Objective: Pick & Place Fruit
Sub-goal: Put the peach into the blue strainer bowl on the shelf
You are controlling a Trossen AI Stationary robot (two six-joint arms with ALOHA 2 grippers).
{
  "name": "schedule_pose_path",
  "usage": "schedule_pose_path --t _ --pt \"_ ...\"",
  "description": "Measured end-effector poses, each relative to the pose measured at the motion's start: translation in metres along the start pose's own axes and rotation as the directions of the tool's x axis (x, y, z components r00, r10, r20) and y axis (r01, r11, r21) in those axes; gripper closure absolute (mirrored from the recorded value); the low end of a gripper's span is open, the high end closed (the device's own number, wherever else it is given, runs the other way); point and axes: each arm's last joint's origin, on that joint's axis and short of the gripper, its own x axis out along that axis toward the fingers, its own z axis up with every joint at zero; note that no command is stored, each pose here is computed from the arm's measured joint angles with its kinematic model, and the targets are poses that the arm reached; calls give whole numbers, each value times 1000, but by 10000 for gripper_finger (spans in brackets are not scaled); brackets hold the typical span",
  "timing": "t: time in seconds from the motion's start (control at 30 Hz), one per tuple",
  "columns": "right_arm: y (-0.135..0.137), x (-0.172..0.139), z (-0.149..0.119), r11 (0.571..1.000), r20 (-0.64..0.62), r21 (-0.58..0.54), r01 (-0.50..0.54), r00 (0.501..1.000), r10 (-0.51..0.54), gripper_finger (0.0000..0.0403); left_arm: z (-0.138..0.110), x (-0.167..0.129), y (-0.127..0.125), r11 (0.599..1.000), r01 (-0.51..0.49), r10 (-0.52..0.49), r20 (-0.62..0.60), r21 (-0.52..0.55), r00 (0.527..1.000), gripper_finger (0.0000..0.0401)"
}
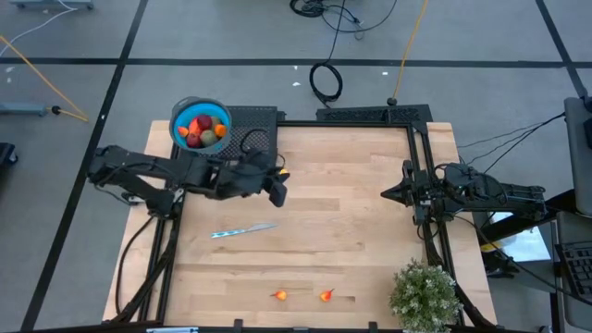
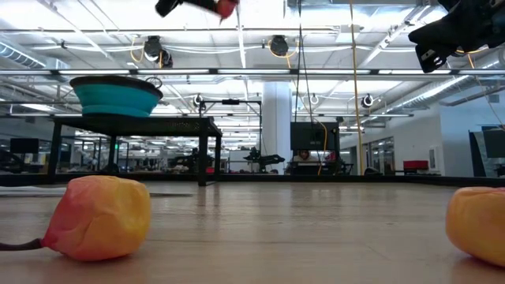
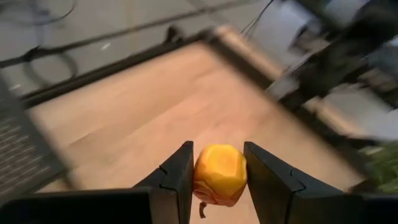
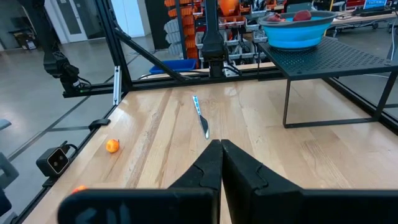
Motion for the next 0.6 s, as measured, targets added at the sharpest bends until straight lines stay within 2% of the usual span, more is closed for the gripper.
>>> schedule_pose_path --t 0.23,0.43,0.6 --pt "0 0 0 1000 0 0 0 1000 0 403 4 1 41 978 -194 203 -142 76 969 279" --pt "0 0 0 1000 -1 0 6 1000 -6 403 21 -12 76 941 -316 332 -157 120 930 279" --pt "0 0 0 1000 -1 0 6 1000 -6 403 36 -27 106 891 -421 443 -129 170 887 279"
